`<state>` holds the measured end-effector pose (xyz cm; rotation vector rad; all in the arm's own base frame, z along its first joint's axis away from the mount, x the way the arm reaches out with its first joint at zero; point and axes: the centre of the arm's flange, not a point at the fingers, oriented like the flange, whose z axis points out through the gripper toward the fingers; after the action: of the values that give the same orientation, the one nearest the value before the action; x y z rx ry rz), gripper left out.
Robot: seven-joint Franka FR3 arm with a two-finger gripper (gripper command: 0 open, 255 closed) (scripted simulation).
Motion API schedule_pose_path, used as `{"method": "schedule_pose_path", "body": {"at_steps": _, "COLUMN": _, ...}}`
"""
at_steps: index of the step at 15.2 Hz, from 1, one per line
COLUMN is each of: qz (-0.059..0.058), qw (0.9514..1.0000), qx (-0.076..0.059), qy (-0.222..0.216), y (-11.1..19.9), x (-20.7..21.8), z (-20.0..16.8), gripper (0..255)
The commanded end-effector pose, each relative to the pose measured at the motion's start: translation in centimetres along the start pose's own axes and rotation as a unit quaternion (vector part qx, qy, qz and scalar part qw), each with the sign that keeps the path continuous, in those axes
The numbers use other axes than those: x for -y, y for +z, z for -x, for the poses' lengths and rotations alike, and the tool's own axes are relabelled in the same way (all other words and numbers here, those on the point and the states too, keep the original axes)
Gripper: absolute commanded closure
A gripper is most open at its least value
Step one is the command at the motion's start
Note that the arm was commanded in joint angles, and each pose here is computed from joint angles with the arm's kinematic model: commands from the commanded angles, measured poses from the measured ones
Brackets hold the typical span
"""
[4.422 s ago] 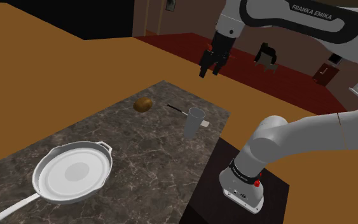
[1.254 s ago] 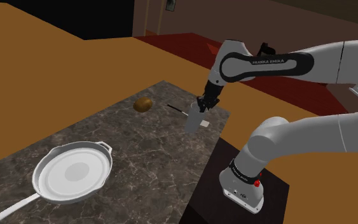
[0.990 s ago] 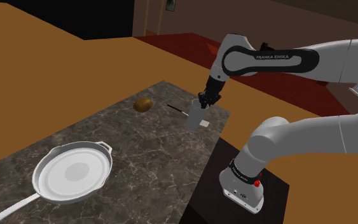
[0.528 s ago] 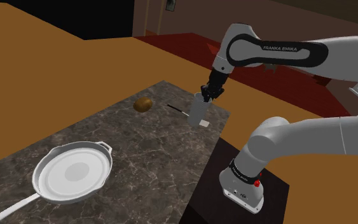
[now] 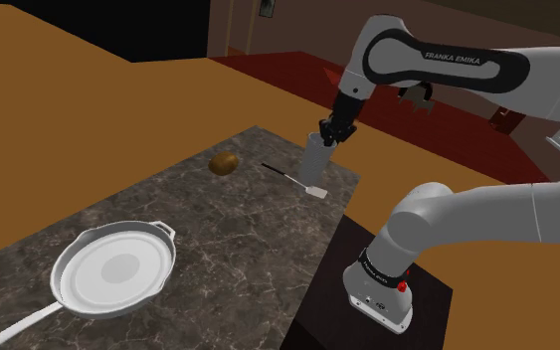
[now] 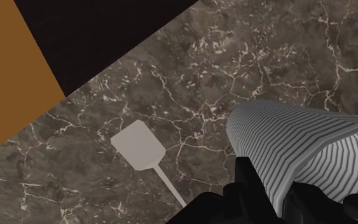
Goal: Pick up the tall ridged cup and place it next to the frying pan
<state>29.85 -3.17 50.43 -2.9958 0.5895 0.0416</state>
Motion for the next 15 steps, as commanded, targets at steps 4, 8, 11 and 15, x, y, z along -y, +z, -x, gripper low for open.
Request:
{"method": "schedule_pose_path", "body": {"at_steps": 4, "qz": 0.0, "qw": 1.0, "qx": 0.0, "qy": 0.0, "y": -2.7, "x": 0.3, "z": 0.2, "gripper": 255}}
{"method": "schedule_pose_path", "body": {"at_steps": 8, "qz": 0.0, "qw": 1.0, "qx": 0.0, "qy": 0.0, "y": -4.8, "x": 0.4, "z": 0.2, "gripper": 255}}
{"method": "schedule_pose_path", "body": {"at_steps": 11, "qz": 0.0, "qw": 1.0, "qx": 0.0, "qy": 0.0, "y": -6.3, "x": 0.6, "z": 0.3, "gripper": 255}}
{"method": "schedule_pose_path", "body": {"at_steps": 15, "qz": 0.0, "qw": 1.0, "qx": 0.0, "qy": 0.0, "y": -8.4, "x": 0.7, "z": 0.4, "gripper": 255}}
